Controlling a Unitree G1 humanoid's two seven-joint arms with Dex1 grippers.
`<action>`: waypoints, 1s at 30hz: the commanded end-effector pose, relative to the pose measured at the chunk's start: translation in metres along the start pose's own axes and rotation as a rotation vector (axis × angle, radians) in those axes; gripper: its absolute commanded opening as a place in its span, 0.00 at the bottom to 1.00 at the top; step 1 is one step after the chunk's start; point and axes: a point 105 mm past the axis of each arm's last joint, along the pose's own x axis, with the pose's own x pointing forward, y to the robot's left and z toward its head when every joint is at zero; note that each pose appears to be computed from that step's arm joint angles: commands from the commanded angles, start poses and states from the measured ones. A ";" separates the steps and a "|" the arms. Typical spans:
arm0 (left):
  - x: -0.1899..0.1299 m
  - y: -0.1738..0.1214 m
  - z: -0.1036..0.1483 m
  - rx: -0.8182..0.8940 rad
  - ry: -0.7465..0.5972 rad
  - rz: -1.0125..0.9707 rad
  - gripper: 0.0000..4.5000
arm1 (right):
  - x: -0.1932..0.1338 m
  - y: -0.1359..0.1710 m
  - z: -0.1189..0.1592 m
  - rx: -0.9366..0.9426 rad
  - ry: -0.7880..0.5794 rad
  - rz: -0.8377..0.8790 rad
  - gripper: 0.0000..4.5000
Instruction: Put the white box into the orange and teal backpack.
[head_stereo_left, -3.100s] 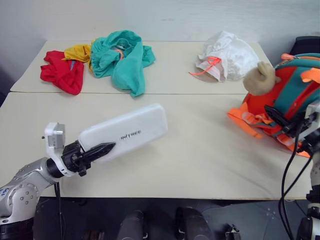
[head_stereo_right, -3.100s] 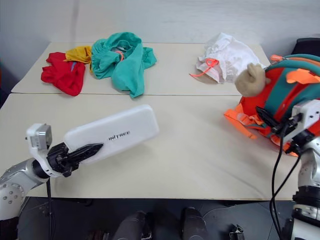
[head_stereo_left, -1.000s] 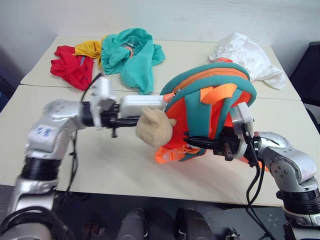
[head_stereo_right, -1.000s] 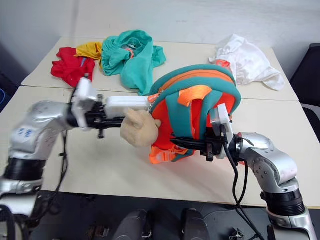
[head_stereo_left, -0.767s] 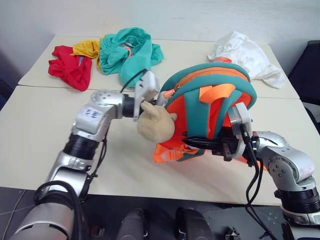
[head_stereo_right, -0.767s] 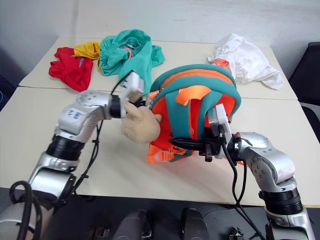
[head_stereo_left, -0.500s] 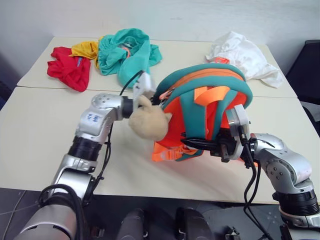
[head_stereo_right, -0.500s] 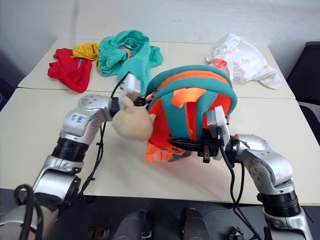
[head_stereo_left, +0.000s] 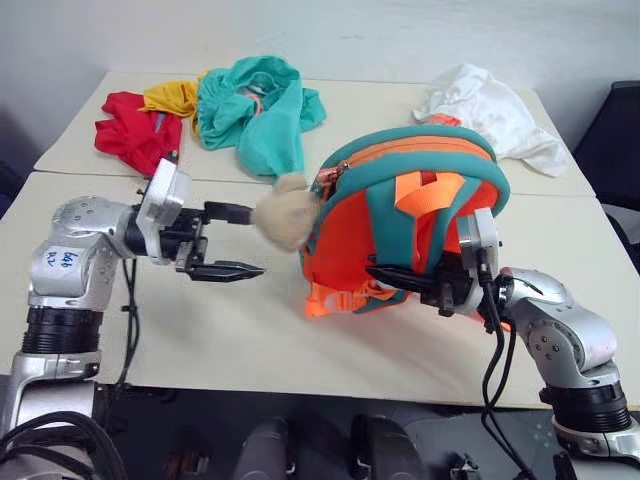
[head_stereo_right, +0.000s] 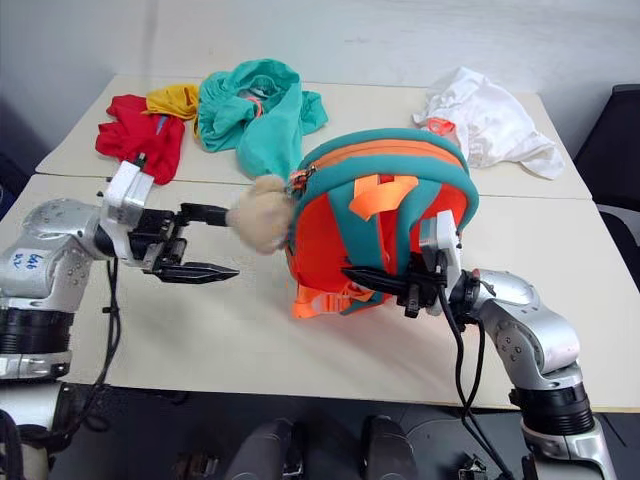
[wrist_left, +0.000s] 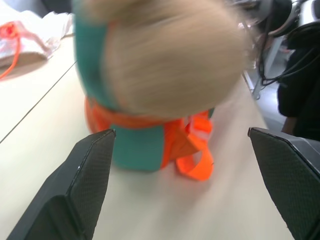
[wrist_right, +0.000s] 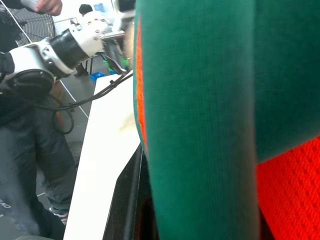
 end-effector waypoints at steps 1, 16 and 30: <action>0.016 0.002 0.008 0.044 -0.048 0.041 0.99 | 0.004 0.002 0.006 -0.031 -0.025 0.012 0.07; 0.031 0.025 0.010 -0.034 -0.208 0.272 0.31 | 0.003 0.000 0.008 -0.037 -0.037 -0.014 0.07; -0.016 0.014 -0.088 -0.167 0.242 0.401 0.00 | -0.002 -0.008 0.007 -0.007 -0.087 -0.108 0.07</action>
